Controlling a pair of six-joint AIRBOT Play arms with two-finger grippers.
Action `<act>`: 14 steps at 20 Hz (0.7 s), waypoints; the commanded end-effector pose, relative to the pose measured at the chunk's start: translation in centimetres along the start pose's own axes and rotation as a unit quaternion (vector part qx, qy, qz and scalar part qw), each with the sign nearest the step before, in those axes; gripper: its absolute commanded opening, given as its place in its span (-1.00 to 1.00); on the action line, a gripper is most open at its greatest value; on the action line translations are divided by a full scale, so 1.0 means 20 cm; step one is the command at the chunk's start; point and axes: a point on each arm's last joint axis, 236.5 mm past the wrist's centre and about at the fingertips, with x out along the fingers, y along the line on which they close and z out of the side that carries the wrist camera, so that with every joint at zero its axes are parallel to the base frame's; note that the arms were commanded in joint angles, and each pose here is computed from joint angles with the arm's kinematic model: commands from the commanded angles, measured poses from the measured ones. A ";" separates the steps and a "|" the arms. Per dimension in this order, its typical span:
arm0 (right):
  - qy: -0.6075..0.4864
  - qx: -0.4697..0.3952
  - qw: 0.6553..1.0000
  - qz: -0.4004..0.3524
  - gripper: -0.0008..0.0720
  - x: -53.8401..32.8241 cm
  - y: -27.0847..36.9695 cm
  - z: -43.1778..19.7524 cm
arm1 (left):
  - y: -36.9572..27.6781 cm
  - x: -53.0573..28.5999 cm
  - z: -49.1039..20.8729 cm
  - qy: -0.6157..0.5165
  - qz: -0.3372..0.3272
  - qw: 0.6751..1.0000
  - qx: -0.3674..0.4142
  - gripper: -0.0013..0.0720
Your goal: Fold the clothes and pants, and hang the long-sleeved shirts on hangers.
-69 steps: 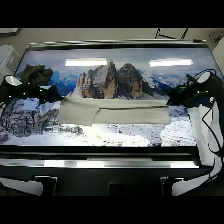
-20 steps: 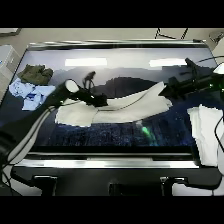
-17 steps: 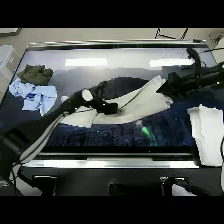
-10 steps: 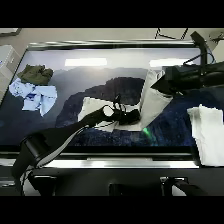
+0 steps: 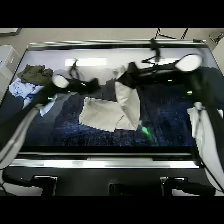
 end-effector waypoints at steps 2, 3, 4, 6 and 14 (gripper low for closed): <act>0.046 0.103 0.993 0.037 -0.87 0.73 -0.17 -0.18 | 0.21 -0.95 0.38 -0.127 0.087 0.987 0.053 -0.91; 0.063 0.134 0.988 0.044 -0.87 0.86 -0.22 -0.27 | 0.16 -1.11 0.41 -0.155 0.089 0.982 0.067 -0.91; 0.078 0.161 0.982 0.057 -0.87 1.00 -0.26 -0.35 | 0.11 -1.23 0.41 -0.176 0.089 0.977 0.078 -0.91; 0.086 0.221 0.969 0.069 -0.22 1.18 -0.34 -0.45 | 0.01 -1.39 0.40 -0.206 0.090 0.970 0.099 -0.91; 0.065 0.142 0.988 -0.005 0.96 0.32 -0.71 0.02 | -0.03 -1.46 0.33 -0.198 0.097 0.967 0.124 -0.90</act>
